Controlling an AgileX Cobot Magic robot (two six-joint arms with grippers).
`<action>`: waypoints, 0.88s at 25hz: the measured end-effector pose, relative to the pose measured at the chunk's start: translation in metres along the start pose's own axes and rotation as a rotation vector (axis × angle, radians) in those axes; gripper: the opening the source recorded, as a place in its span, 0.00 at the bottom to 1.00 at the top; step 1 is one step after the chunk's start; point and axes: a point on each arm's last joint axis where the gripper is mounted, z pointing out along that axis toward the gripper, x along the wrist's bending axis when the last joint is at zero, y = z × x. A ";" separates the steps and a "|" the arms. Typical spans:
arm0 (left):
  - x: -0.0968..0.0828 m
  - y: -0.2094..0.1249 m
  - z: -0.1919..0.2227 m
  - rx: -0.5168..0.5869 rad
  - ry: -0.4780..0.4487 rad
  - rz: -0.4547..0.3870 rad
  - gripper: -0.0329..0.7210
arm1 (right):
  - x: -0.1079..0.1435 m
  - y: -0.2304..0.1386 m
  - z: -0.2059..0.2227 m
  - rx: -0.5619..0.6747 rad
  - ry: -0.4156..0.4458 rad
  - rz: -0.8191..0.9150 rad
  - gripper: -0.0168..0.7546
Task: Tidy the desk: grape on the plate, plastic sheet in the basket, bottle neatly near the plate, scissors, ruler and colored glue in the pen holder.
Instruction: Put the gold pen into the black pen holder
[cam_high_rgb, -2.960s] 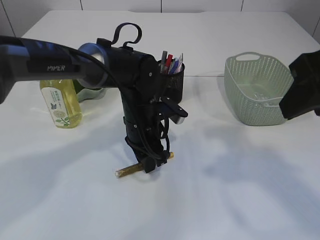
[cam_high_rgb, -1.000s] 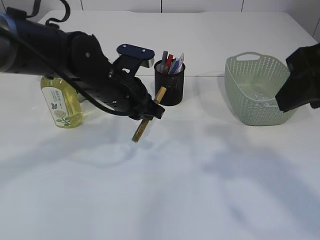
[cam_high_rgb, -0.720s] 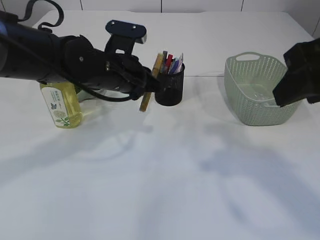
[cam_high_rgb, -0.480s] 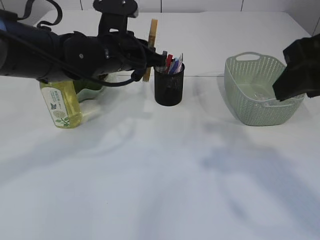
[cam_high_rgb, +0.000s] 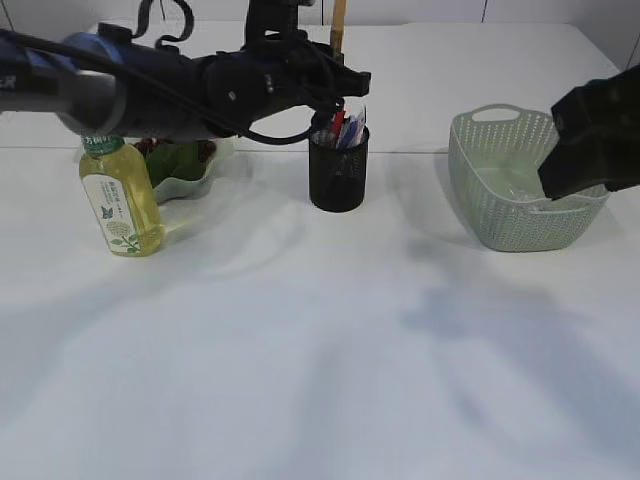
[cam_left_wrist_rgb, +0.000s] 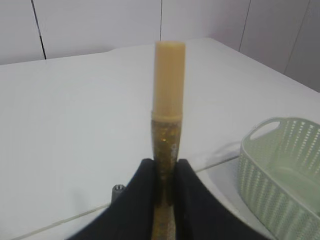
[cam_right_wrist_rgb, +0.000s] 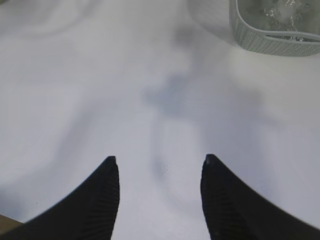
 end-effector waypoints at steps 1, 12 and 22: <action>0.000 -0.001 0.004 -0.004 0.000 0.000 0.14 | 0.000 0.000 0.001 0.004 -0.001 0.000 0.56; 0.018 -0.015 0.034 -0.010 0.038 -0.027 0.14 | 0.000 0.001 0.004 0.012 -0.004 -0.001 0.56; 0.024 -0.018 0.035 0.005 0.046 -0.041 0.15 | 0.000 0.002 0.004 0.003 -0.002 -0.001 0.56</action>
